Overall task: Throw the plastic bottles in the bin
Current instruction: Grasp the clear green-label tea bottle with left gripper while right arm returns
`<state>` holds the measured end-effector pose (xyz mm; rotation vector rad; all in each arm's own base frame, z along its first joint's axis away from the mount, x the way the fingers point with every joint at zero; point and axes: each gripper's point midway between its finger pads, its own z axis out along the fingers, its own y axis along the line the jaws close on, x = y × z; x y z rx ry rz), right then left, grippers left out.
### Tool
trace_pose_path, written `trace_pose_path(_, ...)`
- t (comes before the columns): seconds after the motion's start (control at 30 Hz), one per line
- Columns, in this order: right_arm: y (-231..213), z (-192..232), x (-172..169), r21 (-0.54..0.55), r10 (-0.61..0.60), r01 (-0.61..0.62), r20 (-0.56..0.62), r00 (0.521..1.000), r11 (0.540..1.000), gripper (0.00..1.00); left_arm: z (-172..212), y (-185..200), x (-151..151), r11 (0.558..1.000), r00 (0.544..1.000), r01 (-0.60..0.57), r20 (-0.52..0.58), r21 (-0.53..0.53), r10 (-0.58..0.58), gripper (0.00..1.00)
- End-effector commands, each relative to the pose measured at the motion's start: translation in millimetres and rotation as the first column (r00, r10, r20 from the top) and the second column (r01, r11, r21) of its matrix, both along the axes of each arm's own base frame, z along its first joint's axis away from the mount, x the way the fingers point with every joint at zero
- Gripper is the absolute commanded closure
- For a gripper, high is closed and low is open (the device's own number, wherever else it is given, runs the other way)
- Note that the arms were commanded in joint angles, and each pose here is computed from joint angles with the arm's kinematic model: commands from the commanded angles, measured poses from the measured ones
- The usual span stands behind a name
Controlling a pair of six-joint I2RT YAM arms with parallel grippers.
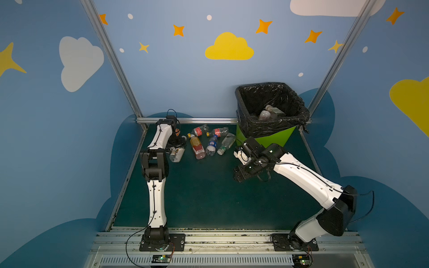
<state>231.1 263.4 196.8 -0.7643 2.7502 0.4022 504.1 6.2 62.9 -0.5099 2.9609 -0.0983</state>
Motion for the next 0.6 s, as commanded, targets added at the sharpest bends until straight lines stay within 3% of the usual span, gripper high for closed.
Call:
trace_pose_path(0.0,-1,4,0,-0.017,-0.011,0.011,0.004,1.0,1.0,0.13,-14,-4,-1,1.0,0.999,0.018,-0.03,-0.019,-0.018,0.18)
trace_pose_path(0.17,-2,5,0,-0.024,-0.017,0.017,0.01,1.0,1.0,0.13,-17,-7,0,0.999,1.0,0.019,-0.024,-0.036,-0.02,0.46)
trace_pose_path(0.37,-4,5,1,-0.033,-0.021,0.021,0.016,1.0,0.999,0.14,-8,-10,-1,0.998,1.0,0.012,-0.014,-0.053,-0.013,0.48)
trace_pose_path(0.57,-6,-1,1,-0.041,-0.027,0.028,0.011,1.0,0.999,0.14,50,-14,-4,0.996,0.994,-0.011,0.103,-0.094,0.021,0.47)
